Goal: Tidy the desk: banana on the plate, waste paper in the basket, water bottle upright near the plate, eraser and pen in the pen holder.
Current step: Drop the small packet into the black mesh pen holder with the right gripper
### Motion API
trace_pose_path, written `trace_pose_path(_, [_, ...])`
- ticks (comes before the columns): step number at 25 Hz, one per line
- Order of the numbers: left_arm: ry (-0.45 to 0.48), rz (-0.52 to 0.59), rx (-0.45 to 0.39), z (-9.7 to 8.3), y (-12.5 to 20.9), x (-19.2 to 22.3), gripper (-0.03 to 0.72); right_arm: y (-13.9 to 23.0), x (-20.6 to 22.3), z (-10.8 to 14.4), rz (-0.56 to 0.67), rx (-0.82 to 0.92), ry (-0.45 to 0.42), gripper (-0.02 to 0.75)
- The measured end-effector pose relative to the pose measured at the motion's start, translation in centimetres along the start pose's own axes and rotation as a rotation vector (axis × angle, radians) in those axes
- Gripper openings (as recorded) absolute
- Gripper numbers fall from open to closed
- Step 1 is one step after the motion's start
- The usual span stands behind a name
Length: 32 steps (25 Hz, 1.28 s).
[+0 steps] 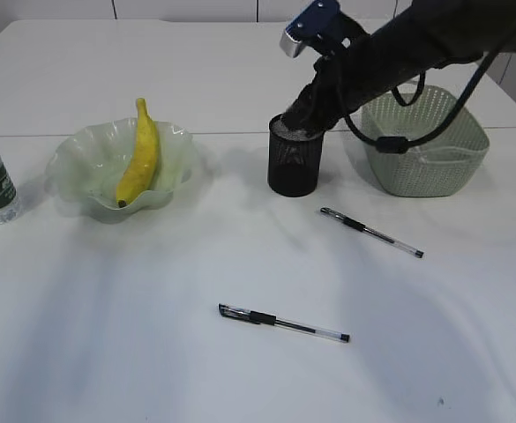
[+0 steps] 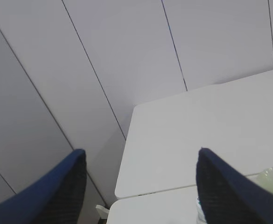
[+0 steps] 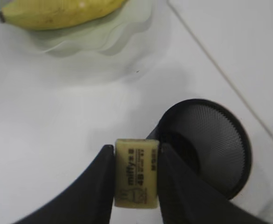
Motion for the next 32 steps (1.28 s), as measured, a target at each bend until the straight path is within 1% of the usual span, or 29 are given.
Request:
trace_pose_path(5, [0.0,0.0,0.0,0.0,0.0,0.0,0.521,-1.4,-0.3,-2.8,-0.087,0.077,0.159,0.222])
trace_pose_path(8, [0.0,0.0,0.0,0.0,0.0,0.0,0.521,-1.8,-0.6,-4.0,-0.12,0.113,0.231,0.222])
trace_pose_path(10, [0.0,0.0,0.0,0.0,0.0,0.0,0.521,-1.8,-0.4,-4.5,-0.134,0.143,0.259,0.222])
trace_pose_path(16, [0.0,0.0,0.0,0.0,0.0,0.0,0.521,-0.6,1.2,-5.3,-0.135,0.206,0.302,0.222])
trace_pose_path(20, [0.0,0.0,0.0,0.0,0.0,0.0,0.521,-0.2,1.5,-5.8,-0.131,0.198,0.336,0.222])
trace_pose_path(25, [0.0,0.0,0.0,0.0,0.0,0.0,0.521,0.2,1.9,-6.1,-0.126,0.2,0.356,0.222])
trace_pose_path(32, [0.0,0.0,0.0,0.0,0.0,0.0,0.521,0.7,3.3,-6.5,-0.132,0.233,0.356,0.222])
Point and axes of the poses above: a point on each arm's last joint axis where the gripper is mounted, x pointing out along that axis toward the gripper, z along the wrist's bending axis when the last joint is at zero, y = z × x, the point moved 8 cm from there along x, pointing out along that axis toward the gripper, and after that the axes turned 8 degrees about -x, right-handed, at the moved point
